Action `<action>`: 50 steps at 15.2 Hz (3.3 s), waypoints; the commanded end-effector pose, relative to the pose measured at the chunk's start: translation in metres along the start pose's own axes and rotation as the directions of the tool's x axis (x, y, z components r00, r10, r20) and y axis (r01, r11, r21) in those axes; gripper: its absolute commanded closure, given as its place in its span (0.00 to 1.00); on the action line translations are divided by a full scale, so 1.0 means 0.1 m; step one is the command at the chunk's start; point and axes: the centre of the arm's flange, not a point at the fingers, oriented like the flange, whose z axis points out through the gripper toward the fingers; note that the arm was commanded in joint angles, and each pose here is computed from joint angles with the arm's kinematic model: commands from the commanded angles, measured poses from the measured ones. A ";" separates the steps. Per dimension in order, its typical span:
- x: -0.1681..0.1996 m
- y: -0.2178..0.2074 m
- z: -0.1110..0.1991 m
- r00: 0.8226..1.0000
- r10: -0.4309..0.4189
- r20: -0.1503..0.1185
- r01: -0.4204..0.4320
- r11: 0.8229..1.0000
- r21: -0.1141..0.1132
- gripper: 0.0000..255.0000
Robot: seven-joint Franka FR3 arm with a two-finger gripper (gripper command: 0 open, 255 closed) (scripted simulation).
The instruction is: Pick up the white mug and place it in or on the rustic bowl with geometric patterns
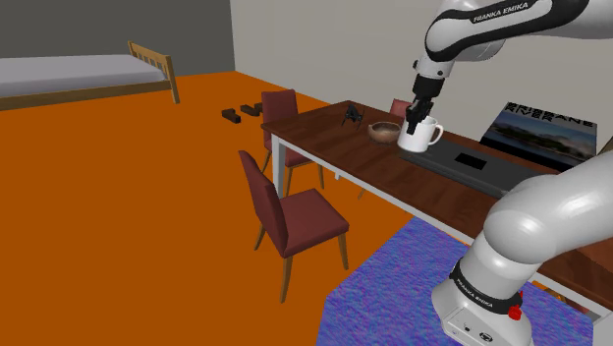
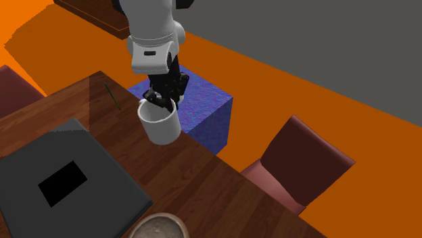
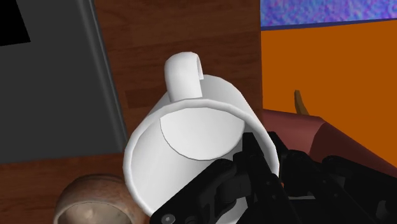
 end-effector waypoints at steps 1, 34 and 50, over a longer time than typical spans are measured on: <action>0.01 0.00 -0.12 1.000 0.000 0.000 0.000 1.000 0.000 1.00; 2.00 1.97 -0.22 1.000 0.000 0.000 0.000 1.000 0.000 1.00; 1.99 1.97 0.39 1.000 0.000 0.000 0.000 1.000 0.000 1.00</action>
